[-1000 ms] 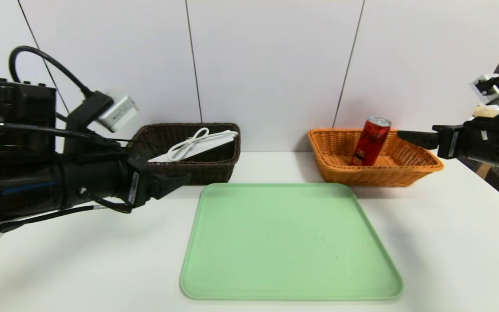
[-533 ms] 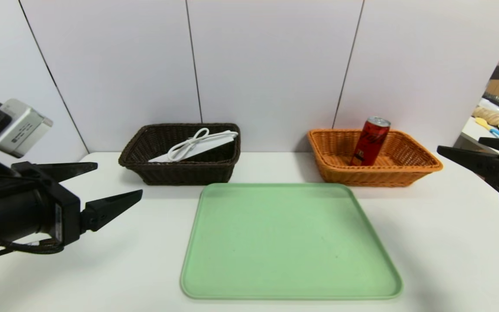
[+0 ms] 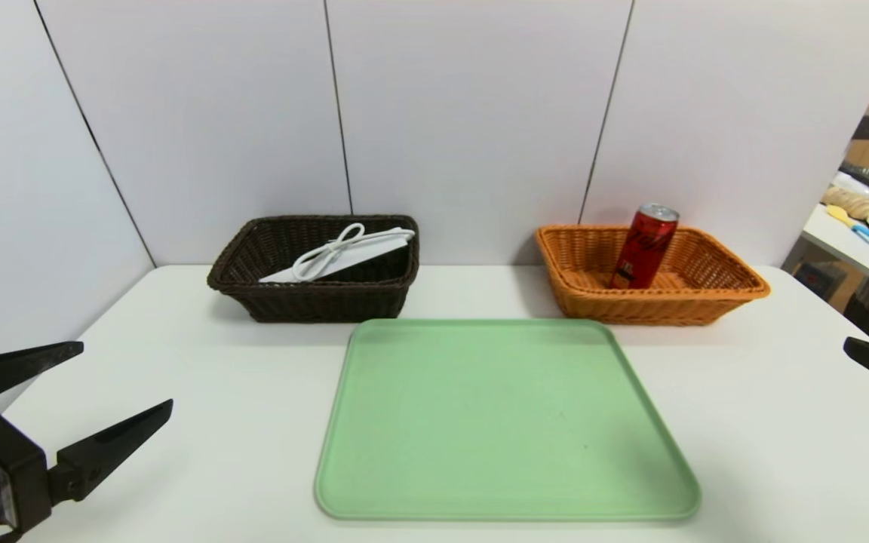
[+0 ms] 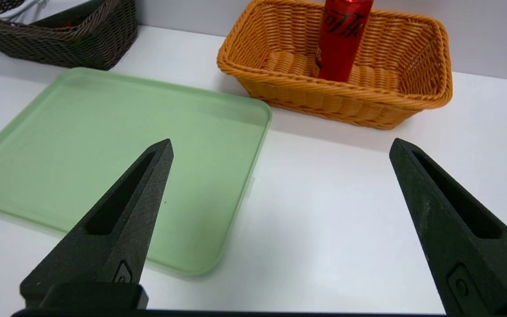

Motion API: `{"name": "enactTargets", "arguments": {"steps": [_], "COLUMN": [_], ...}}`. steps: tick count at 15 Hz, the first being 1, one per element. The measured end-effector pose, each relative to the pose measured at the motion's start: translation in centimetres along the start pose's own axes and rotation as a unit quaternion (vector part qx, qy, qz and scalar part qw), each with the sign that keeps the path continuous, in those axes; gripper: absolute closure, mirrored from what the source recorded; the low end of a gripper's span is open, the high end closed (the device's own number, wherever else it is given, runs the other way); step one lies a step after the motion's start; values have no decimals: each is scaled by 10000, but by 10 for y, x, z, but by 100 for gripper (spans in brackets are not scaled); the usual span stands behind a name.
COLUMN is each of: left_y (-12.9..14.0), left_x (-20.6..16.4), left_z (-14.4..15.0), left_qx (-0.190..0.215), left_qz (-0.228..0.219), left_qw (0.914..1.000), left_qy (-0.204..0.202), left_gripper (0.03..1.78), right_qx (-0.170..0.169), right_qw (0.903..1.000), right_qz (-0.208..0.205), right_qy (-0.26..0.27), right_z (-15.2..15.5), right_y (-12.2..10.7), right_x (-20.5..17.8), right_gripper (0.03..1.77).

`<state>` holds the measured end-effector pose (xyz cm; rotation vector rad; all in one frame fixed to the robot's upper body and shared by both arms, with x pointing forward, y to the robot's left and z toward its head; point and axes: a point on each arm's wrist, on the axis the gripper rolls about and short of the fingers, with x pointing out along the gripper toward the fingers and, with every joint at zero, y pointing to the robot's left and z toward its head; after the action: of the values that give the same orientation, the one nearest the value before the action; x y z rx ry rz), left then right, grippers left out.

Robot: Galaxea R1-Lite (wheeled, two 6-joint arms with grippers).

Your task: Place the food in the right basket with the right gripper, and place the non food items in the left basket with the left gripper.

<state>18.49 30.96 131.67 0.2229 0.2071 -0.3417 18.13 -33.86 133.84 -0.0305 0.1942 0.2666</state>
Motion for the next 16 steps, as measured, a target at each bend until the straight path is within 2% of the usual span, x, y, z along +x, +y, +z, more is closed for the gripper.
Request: {"name": "enactTargets", "arguments": {"steps": [6,10,16], "left_y": [-1,-2,-13], "left_x": [-23,-37,-57], "left_z": [-22,-34,-54], "left_qx": [-69,-59,-60], "left_qz": [316,639,457], "left_qw": [9994,9976,9980], "left_qy": [-138,-254,-440], "left_gripper": [12,12,12], "right_qx": [-76,-91,-160], "right_qw": [9998,9992,9986], "right_qz": [-30,-221,-192], "right_qy": [-190,-318,-455], "right_z": [-15,-32,-44], "right_y": [17,25,32], "right_x": [-40,-58,-72], "right_gripper": [11,11,11]}}
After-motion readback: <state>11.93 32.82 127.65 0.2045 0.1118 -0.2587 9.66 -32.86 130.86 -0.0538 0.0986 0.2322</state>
